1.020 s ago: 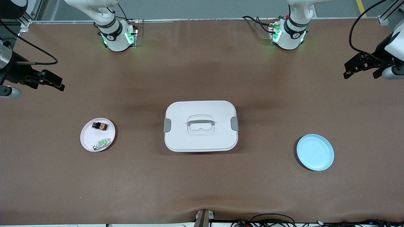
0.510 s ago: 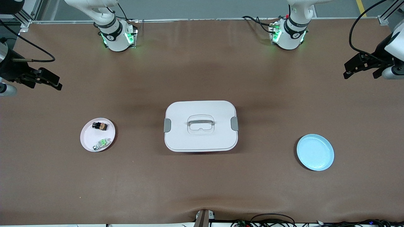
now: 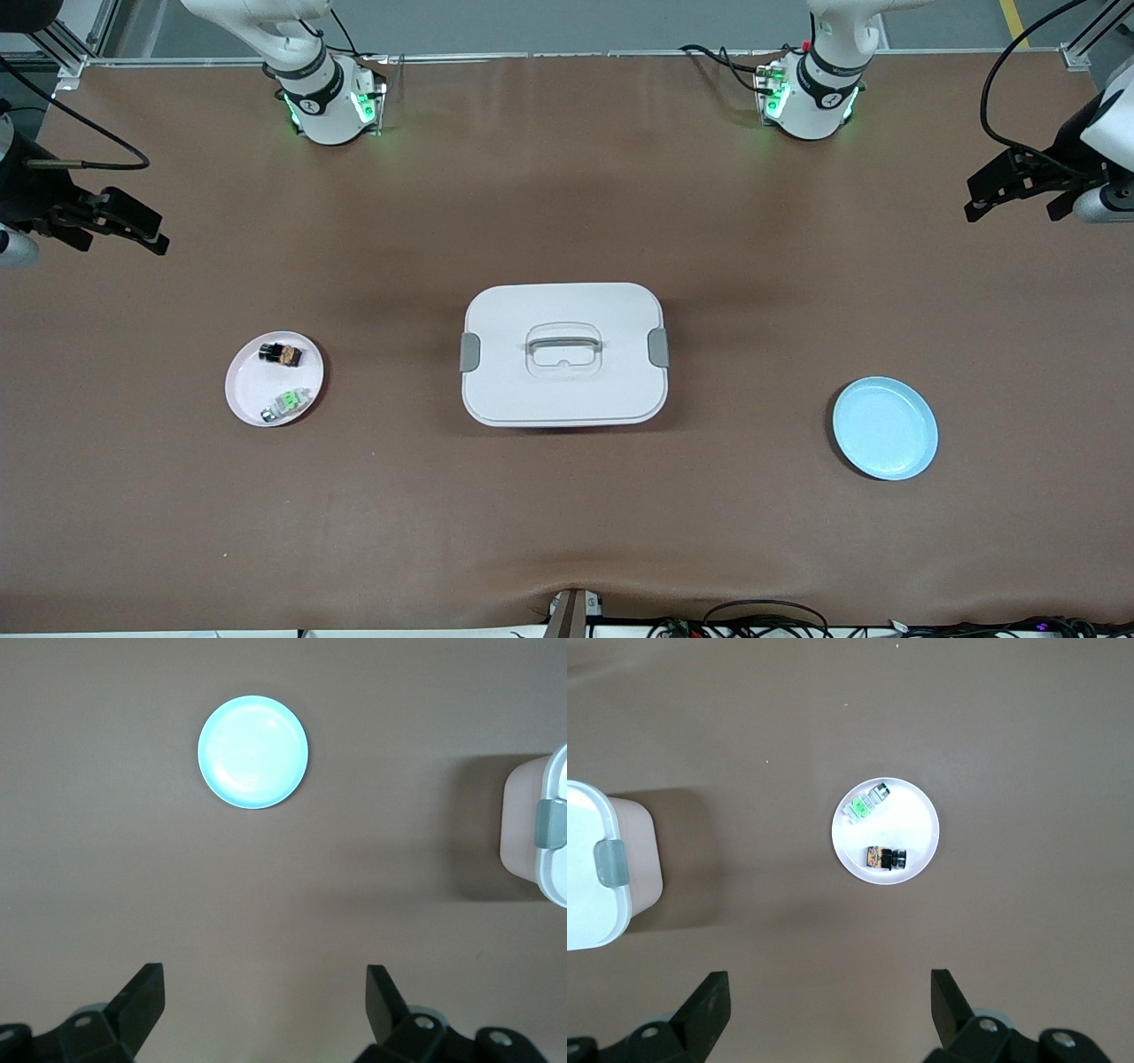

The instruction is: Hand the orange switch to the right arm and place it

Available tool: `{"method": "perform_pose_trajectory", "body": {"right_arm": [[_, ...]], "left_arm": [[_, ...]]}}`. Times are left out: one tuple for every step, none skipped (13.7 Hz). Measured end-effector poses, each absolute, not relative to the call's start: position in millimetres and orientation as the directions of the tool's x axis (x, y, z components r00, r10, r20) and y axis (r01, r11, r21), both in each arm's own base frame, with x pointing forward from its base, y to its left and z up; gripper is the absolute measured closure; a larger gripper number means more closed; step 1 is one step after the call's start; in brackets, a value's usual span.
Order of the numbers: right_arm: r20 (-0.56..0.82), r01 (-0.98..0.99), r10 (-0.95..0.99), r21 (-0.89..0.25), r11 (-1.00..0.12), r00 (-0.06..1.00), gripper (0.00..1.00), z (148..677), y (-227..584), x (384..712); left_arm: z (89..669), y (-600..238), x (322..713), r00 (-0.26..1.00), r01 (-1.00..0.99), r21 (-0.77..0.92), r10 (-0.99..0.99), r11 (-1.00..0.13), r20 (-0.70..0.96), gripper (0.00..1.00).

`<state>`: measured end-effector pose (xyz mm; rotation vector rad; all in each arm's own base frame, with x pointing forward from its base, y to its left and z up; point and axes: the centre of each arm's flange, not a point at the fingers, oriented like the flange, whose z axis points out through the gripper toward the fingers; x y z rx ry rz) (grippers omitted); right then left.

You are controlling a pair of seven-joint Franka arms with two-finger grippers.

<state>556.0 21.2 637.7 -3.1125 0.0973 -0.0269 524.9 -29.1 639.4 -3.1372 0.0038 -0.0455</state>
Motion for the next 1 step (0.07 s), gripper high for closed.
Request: {"method": "perform_pose_trajectory", "body": {"right_arm": [[0.017, -0.056, -0.056, -0.028, -0.998, 0.998, 0.00, 638.0, 21.1, 556.0]], "left_arm": [[639.4, -29.1, 524.9, 1.000, -0.002, -0.004, -0.002, -1.000, 0.029, 0.00]]}}
